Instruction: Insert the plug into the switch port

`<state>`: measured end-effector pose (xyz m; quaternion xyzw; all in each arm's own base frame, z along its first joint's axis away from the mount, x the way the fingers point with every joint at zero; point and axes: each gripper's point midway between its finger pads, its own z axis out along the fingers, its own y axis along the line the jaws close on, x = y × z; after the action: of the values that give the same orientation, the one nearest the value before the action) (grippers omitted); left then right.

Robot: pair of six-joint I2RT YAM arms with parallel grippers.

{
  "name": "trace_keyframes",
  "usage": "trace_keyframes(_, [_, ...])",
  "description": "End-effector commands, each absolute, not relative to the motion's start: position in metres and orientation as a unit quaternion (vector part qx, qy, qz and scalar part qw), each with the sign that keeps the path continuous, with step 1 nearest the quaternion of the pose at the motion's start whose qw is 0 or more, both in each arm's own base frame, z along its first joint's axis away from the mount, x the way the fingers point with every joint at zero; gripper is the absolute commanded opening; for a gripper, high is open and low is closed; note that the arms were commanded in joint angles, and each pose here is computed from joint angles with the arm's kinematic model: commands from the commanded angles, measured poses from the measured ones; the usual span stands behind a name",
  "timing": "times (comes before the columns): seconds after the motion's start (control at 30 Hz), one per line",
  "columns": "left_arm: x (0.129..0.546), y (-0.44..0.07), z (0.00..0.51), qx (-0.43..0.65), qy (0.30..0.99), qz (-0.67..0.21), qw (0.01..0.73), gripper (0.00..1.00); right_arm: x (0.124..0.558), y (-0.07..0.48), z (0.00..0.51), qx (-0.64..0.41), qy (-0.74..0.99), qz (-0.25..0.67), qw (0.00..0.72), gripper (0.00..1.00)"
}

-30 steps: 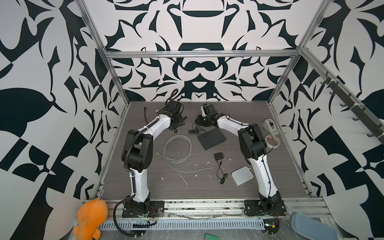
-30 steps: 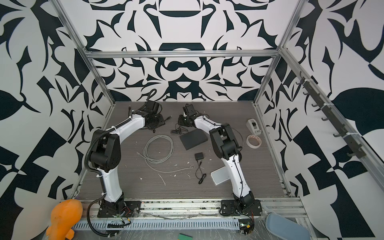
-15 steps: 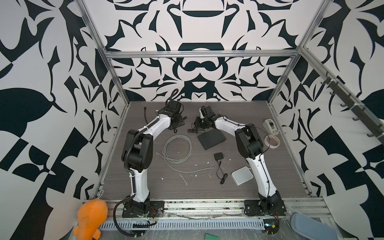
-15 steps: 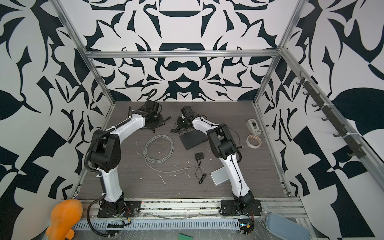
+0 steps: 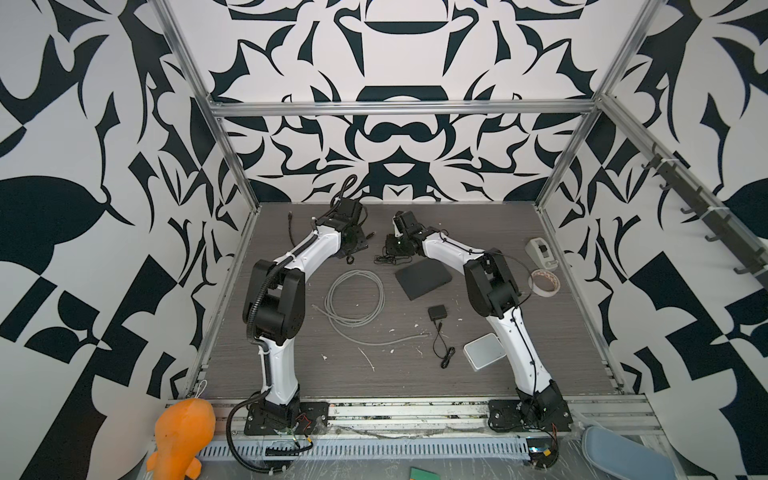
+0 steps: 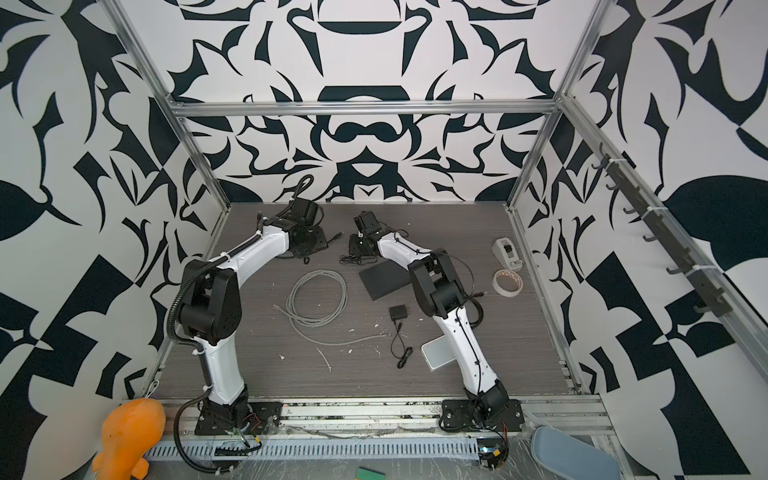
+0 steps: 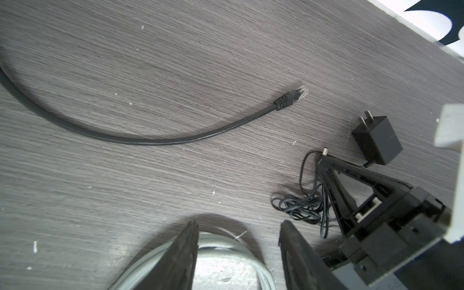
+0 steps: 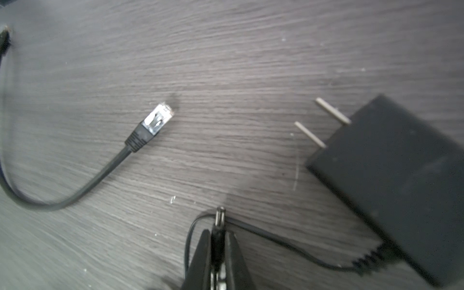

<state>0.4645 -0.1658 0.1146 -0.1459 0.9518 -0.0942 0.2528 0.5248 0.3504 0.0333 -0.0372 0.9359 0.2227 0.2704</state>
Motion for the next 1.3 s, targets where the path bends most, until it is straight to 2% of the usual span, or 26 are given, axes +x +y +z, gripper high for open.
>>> trace_keyframes(0.0, [0.464,-0.166,0.146,-0.146,0.948,-0.105,0.263,0.56,0.517,0.352,0.059,-0.081,0.929,0.23,0.28,0.06])
trace_keyframes(0.13, [0.463,-0.193,0.173,-0.127,0.946,-0.181,0.238,0.56,0.511,0.372,0.124,-0.201,0.867,0.297,0.347,0.06])
trace_keyframes(0.27, [0.459,-0.211,0.192,-0.125,0.933,-0.265,0.208,0.56,0.481,0.376,0.164,-0.316,0.79,0.35,0.391,0.05])
trace_keyframes(0.37, [0.461,-0.213,0.199,-0.144,0.917,-0.322,0.189,0.54,0.461,0.37,0.165,-0.36,0.756,0.381,0.393,0.05])
trace_keyframes(0.67, [0.461,-0.246,0.194,-0.139,0.884,-0.43,0.118,0.44,0.444,0.352,0.16,-0.374,0.707,0.431,0.418,0.05])
trace_keyframes(1.0, [0.451,-0.26,0.144,-0.15,0.903,-0.397,0.071,0.42,0.444,0.352,0.163,-0.37,0.702,0.436,0.424,0.05])
trace_keyframes(1.27, [0.447,-0.264,0.129,-0.155,0.908,-0.384,0.06,0.37,0.444,0.354,0.164,-0.369,0.699,0.443,0.424,0.05])
